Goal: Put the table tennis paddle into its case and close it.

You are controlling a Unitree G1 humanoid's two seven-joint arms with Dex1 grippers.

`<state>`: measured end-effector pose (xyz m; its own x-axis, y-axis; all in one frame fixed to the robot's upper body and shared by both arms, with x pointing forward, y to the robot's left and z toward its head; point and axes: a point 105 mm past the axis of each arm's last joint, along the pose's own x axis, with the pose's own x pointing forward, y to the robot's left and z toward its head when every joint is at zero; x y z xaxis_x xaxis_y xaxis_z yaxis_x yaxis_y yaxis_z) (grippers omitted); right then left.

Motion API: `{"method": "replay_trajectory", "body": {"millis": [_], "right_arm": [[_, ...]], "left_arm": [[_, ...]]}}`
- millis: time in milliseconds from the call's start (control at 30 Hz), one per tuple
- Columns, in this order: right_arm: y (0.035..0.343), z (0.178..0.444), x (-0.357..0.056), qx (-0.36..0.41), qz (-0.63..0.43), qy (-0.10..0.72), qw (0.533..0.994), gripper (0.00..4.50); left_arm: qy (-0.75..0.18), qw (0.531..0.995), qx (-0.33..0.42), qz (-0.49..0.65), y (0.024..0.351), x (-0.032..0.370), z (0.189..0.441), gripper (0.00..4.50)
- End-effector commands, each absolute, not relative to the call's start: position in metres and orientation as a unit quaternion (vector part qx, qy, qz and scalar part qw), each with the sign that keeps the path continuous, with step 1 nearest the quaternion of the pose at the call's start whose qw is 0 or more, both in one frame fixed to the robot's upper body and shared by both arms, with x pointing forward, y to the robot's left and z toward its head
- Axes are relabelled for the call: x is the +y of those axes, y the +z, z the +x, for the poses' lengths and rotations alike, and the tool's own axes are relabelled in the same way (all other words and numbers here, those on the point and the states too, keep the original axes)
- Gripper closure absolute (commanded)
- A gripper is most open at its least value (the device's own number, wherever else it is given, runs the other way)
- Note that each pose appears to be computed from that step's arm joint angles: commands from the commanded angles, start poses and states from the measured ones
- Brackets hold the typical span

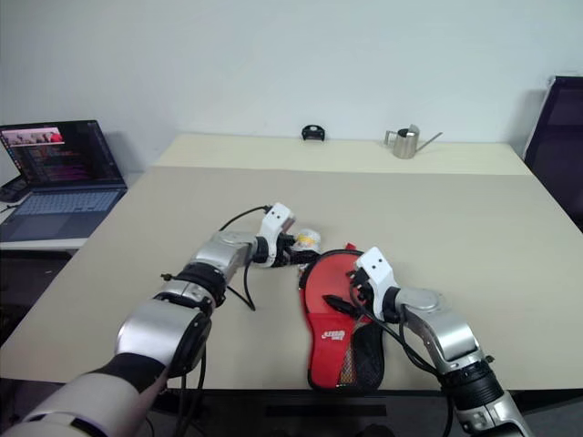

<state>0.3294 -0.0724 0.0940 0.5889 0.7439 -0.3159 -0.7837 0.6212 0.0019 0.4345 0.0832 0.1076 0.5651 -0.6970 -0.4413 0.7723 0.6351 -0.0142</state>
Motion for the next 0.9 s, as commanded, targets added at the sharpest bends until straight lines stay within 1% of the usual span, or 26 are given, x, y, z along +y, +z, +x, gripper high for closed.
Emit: {"method": "replay_trajectory", "body": {"millis": [33,133,200,233,267,500,600,900], "right_arm": [[0.077,0.327,-0.077,0.175,-0.070,0.412,0.891,0.00],[0.076,0.331,-0.081,0.176,-0.074,0.398,0.897,0.00],[0.074,0.332,-0.083,0.180,-0.075,0.391,0.899,0.00],[0.074,0.332,-0.083,0.181,-0.073,0.390,0.900,0.00],[0.074,0.331,-0.083,0.181,-0.072,0.390,0.900,0.00],[0.065,0.325,-0.084,0.205,-0.065,0.392,0.894,0.00],[0.058,0.321,-0.081,0.220,-0.062,0.401,0.887,0.00],[0.035,0.304,-0.070,0.262,-0.088,0.441,0.854,0.00]], "left_arm": [[-0.438,0.873,0.194,0.093,0.113,0.075,0.433,2.29],[-0.443,0.871,0.190,0.097,0.114,0.076,0.432,3.44],[-0.444,0.871,0.185,0.095,0.116,0.079,0.432,4.03],[-0.445,0.871,0.182,0.097,0.117,0.081,0.432,4.25],[-0.446,0.872,0.179,0.099,0.118,0.083,0.433,4.34],[-0.457,0.873,0.154,0.081,0.134,0.100,0.429,4.34],[-0.464,0.871,0.145,0.069,0.137,0.105,0.423,4.34],[-0.472,0.868,0.139,0.063,0.148,0.103,0.413,4.34]]}}
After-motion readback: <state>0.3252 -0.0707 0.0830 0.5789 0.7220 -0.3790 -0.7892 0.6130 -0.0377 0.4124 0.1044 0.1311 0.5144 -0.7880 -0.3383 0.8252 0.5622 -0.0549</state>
